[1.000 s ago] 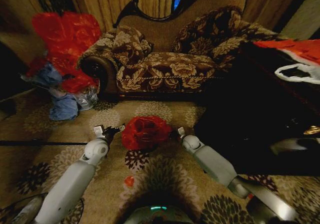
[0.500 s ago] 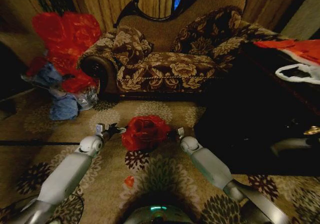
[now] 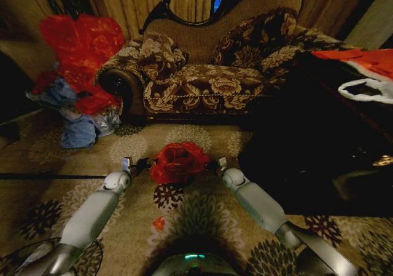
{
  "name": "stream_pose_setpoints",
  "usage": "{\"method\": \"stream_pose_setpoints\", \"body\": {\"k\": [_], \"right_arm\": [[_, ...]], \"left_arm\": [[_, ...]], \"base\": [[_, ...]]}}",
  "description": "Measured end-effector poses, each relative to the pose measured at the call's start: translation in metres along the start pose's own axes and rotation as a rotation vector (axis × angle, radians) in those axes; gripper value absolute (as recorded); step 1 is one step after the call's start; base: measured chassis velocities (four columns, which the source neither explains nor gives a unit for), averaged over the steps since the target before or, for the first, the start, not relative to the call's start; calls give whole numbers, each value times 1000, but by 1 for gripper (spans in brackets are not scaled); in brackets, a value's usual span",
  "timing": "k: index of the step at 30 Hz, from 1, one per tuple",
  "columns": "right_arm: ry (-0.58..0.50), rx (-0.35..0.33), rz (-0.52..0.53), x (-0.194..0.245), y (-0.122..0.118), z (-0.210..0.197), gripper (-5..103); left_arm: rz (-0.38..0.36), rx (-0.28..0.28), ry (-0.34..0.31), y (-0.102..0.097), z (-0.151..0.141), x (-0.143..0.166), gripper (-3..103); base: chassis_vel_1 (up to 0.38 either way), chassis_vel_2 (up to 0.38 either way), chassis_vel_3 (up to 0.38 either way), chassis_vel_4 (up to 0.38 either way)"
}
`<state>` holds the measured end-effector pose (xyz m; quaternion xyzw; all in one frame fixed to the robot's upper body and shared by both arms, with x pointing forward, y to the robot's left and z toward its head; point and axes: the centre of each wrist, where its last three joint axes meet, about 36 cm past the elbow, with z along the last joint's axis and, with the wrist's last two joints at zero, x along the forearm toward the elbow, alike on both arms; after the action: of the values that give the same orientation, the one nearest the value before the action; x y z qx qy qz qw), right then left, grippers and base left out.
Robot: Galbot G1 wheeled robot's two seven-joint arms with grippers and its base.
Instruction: Place a garbage bag over the trash bin.
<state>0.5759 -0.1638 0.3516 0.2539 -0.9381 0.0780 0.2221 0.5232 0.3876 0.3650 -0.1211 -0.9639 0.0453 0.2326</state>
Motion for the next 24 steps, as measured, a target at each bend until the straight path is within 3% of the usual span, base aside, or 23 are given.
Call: {"method": "stream_pose_setpoints", "body": {"k": [3,4,7,9,11,19,24], "right_arm": [[-4,7,0,-1,2,2,0],[-4,7,0,-1,2,2,0],[-3,15,3,-2,4,4,0],[-3,17,4,-2,5,4,0],[-3,18,5,-2,6,4,0],[4,11,20,-12,1,5,0],[15,-69,21,-30,1,0,0]], "left_arm": [[5,27,-12,0,6,-9,34],[5,27,-12,0,6,-9,34],[14,59,-19,-3,14,-18,18],[17,67,-17,-4,17,-20,18],[16,83,-10,-6,23,-24,6],[-21,132,7,-5,38,-43,0],[-39,155,11,-10,48,-62,0]], "base": [[0,0,0,0],[0,0,0,0],[0,0,0,0],[0,0,0,0],[0,0,0,0],[0,0,0,0],[0,0,0,0]]}}
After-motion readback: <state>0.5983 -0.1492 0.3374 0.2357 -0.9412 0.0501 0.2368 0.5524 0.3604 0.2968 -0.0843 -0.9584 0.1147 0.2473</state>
